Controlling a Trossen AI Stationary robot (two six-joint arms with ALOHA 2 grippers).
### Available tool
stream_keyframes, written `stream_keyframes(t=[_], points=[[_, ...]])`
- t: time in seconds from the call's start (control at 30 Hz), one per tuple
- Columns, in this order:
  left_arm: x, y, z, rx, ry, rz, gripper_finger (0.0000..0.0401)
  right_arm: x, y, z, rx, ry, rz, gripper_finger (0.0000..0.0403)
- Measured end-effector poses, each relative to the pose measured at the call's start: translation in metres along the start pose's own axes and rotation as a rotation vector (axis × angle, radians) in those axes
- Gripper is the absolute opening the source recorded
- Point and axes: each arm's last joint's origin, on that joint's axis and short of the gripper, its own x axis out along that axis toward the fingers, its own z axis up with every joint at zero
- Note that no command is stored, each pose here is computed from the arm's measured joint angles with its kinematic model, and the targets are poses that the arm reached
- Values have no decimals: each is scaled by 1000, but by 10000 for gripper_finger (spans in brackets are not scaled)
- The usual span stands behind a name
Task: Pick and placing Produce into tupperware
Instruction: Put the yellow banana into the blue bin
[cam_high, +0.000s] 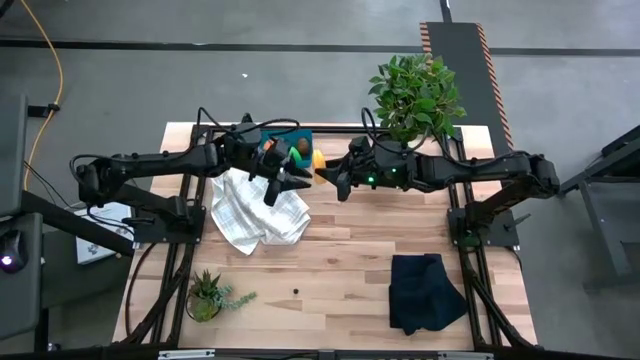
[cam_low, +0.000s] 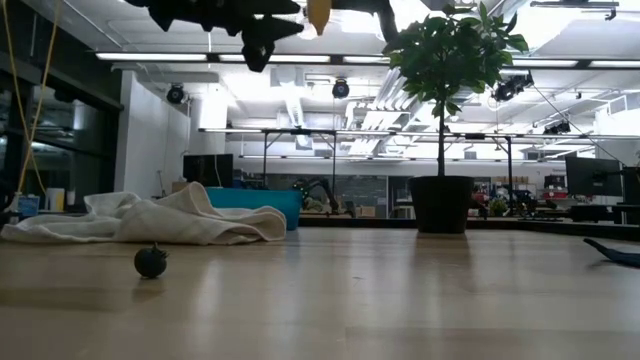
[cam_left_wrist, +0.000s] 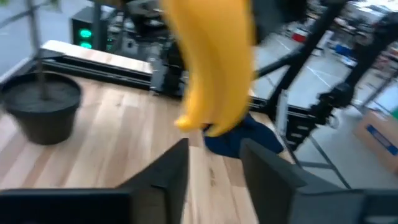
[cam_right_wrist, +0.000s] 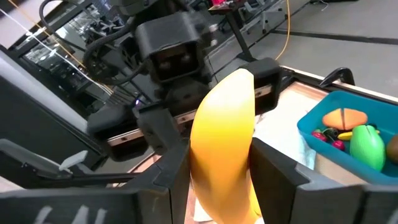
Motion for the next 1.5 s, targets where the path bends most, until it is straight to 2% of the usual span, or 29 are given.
stream_keyframes(t=[0.2, 0.3, 0.4, 0.73, 1.0, 1.5], points=[[0, 2, 1, -20, -22, 66, 236, -1, 2, -1, 2, -7, -10, 129], [2, 3, 2, -29, -39, 63, 268, -1, 2, -1, 2, -11, -15, 129], [4, 3, 4, -89, -60, 56, 285, 0, 2, -1, 2, -15, -20, 129], [15, 9, 0, -182, -54, 13, 294, 0, 2, -1, -6, -17, -23, 129], [14, 7, 8, -150, -123, -20, 294, 1, 1, -3, -9, -7, -30, 129], [20, 7, 8, -191, -146, -38, 294, 3, 1, -3, -30, -13, -25, 129]])
